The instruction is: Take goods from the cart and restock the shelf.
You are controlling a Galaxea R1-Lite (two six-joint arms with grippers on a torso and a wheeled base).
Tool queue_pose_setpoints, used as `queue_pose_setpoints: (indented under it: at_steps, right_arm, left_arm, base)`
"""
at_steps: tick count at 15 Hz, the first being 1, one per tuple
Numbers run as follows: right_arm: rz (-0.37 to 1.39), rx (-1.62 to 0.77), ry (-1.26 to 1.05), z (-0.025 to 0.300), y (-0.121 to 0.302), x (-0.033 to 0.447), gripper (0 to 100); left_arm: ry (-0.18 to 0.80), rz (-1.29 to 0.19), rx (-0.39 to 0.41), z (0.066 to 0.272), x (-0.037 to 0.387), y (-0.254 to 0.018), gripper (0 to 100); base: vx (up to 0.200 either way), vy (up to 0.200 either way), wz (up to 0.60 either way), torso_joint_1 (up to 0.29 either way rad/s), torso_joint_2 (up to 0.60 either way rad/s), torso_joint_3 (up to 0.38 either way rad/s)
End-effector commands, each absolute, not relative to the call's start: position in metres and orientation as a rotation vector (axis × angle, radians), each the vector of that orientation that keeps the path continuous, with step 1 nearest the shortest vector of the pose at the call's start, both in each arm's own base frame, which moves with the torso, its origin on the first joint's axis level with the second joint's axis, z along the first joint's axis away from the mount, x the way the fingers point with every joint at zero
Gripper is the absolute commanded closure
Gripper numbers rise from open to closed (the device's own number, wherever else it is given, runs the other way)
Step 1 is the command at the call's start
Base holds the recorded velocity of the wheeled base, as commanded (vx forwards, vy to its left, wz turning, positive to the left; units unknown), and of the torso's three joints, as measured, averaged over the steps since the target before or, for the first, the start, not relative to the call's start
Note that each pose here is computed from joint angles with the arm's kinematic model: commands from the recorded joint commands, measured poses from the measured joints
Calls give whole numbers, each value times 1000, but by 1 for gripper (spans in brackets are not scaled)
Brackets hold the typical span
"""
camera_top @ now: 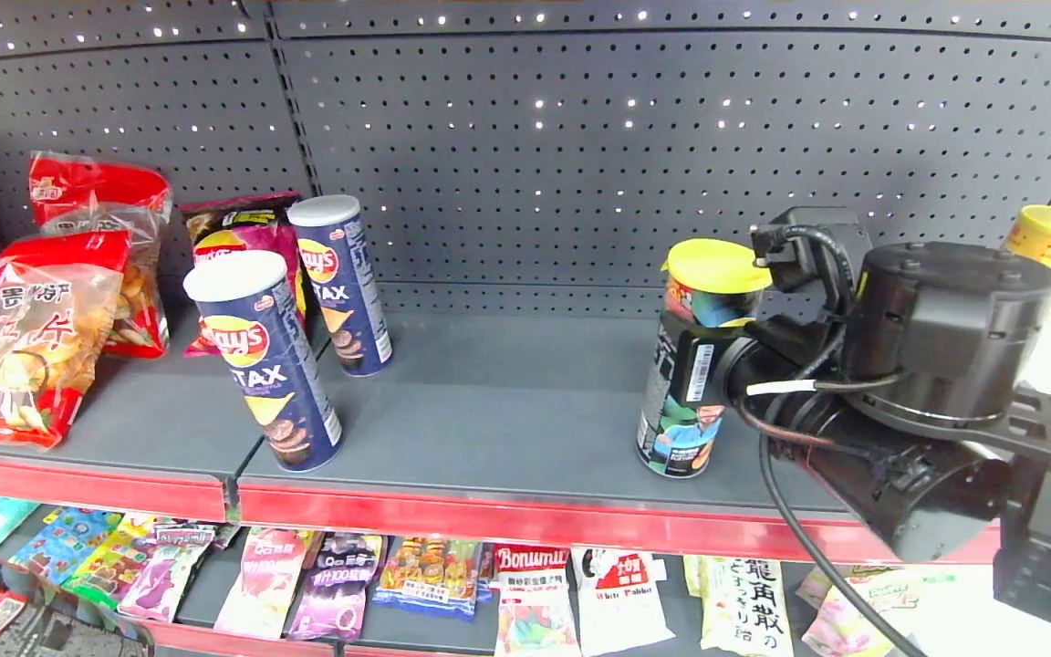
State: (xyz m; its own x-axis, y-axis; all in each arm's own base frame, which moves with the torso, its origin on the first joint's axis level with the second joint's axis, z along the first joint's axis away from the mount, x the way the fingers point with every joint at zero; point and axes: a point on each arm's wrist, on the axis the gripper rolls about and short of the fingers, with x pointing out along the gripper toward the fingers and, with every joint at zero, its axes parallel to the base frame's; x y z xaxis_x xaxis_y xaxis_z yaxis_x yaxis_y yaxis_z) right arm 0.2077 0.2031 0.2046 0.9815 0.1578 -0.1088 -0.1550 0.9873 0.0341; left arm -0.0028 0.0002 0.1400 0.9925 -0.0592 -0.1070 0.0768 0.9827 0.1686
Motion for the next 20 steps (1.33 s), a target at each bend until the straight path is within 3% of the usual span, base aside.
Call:
queue_pose_setpoints:
  at_steps: [1, 11, 20]
  right_arm:
    - [179, 21, 115, 203, 209, 200, 100]
    - [193, 93, 105, 206, 223, 190, 100]
    - [-7, 12, 96, 197, 228, 191, 100]
  left_arm:
    - [104, -69, 173, 140, -3, 0, 100]
    - [111, -70, 174, 137, -2, 0, 100]
    - [111, -70, 174, 137, -2, 0, 100]
  base:
    - [0, 0, 0, 0, 0, 0]
    - [0, 0, 0, 0, 0, 0]
    - [0, 0, 0, 0, 0, 0]
